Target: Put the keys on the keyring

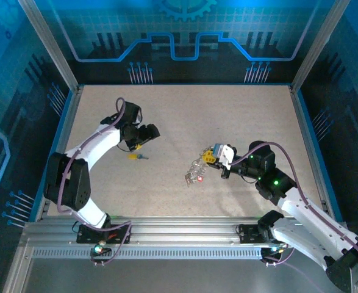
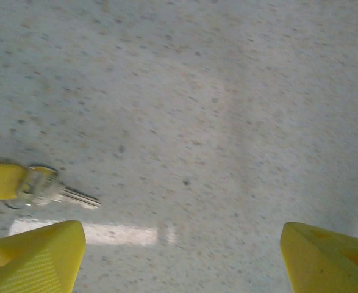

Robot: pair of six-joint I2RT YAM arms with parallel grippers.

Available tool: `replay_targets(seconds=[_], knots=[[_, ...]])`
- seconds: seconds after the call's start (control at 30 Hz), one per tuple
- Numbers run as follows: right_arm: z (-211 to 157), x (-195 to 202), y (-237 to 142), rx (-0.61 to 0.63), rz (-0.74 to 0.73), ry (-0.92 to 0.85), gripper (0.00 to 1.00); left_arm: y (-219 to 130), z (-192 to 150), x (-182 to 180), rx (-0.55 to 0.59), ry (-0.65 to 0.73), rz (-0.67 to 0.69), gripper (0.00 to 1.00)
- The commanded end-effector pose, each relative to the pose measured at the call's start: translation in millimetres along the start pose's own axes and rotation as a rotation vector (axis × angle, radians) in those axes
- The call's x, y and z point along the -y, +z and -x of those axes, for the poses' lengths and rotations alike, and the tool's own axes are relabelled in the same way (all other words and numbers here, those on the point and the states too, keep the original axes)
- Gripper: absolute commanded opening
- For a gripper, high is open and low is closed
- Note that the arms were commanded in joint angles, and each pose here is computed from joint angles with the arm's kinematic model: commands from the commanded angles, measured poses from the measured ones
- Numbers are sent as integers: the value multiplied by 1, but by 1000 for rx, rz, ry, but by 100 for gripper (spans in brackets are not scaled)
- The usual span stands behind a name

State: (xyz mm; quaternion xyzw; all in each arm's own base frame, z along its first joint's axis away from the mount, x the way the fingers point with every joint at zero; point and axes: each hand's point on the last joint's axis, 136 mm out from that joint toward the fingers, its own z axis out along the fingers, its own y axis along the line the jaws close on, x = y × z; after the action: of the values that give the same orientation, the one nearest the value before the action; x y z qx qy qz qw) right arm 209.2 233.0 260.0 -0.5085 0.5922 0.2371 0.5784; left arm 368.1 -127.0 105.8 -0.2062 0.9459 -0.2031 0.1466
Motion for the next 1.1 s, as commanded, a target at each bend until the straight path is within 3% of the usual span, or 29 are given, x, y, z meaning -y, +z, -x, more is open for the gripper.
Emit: replay_targets(seconds=[0.0,0.43,1.07], knots=[[13,5,-4,43,-16,-17,0,17,-8,-16,-81,127,92,86],[16,5,-8,40,-19,-19,0,46,-1,-43,-87,199,214,87],[19,7,-7,52,-26,-24,0,76,-47,-49,-210,99,176,87]])
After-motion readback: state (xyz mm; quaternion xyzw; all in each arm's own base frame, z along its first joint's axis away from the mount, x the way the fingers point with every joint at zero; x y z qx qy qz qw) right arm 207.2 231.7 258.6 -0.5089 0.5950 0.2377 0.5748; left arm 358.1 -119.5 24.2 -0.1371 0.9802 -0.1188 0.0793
